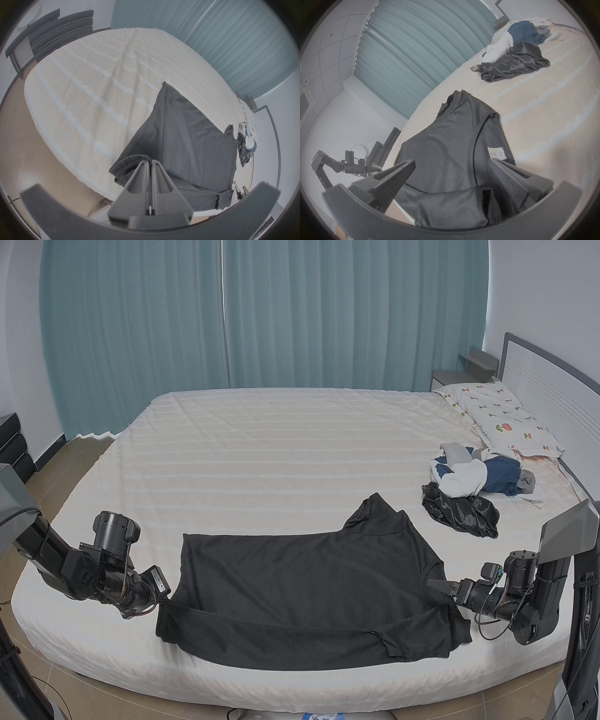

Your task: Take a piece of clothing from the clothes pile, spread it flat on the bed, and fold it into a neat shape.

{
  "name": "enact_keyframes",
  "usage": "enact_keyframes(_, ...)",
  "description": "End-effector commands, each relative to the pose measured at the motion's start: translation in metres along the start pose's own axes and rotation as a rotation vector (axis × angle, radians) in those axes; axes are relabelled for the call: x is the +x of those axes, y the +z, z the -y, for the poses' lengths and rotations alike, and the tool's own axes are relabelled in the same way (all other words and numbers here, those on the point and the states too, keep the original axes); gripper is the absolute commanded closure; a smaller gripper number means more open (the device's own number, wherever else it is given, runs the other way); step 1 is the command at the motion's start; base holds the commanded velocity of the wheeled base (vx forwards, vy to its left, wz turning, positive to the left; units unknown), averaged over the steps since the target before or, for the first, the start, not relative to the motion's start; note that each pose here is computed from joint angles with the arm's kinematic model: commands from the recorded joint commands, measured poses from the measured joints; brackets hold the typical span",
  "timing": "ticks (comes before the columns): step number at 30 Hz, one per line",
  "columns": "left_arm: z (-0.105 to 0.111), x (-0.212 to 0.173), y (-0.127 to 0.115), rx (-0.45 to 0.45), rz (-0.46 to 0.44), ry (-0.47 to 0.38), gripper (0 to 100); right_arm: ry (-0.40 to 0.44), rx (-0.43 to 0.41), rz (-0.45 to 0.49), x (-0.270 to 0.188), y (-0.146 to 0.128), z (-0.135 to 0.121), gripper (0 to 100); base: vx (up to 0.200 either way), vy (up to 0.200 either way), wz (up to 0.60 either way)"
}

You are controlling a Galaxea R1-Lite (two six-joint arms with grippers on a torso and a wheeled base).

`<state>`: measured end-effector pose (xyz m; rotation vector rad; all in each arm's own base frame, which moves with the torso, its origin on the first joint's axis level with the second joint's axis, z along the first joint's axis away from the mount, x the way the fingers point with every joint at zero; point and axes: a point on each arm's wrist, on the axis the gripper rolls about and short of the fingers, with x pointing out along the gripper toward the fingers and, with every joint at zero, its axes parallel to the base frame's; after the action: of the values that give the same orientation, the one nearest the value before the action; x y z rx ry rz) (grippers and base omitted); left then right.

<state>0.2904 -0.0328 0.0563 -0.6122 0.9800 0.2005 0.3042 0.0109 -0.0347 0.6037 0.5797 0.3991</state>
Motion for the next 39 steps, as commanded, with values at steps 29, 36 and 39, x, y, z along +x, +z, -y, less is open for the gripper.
enact_keyframes(29,-0.002,0.004,0.000,-0.006,-0.009,0.011,100,-0.091,-0.210,-0.109,-0.004,-0.033,0.021,100,0.000,0.000,0.00)
enact_keyframes(36,-0.004,0.006,0.000,-0.006,-0.014,0.018,100,-0.089,-0.207,-0.057,-0.008,-0.019,0.021,100,0.000,0.000,0.00)
enact_keyframes(39,-0.004,0.007,0.000,0.008,-0.015,0.021,100,-0.084,-0.196,-0.040,-0.010,-0.015,0.019,100,0.000,0.000,0.00)
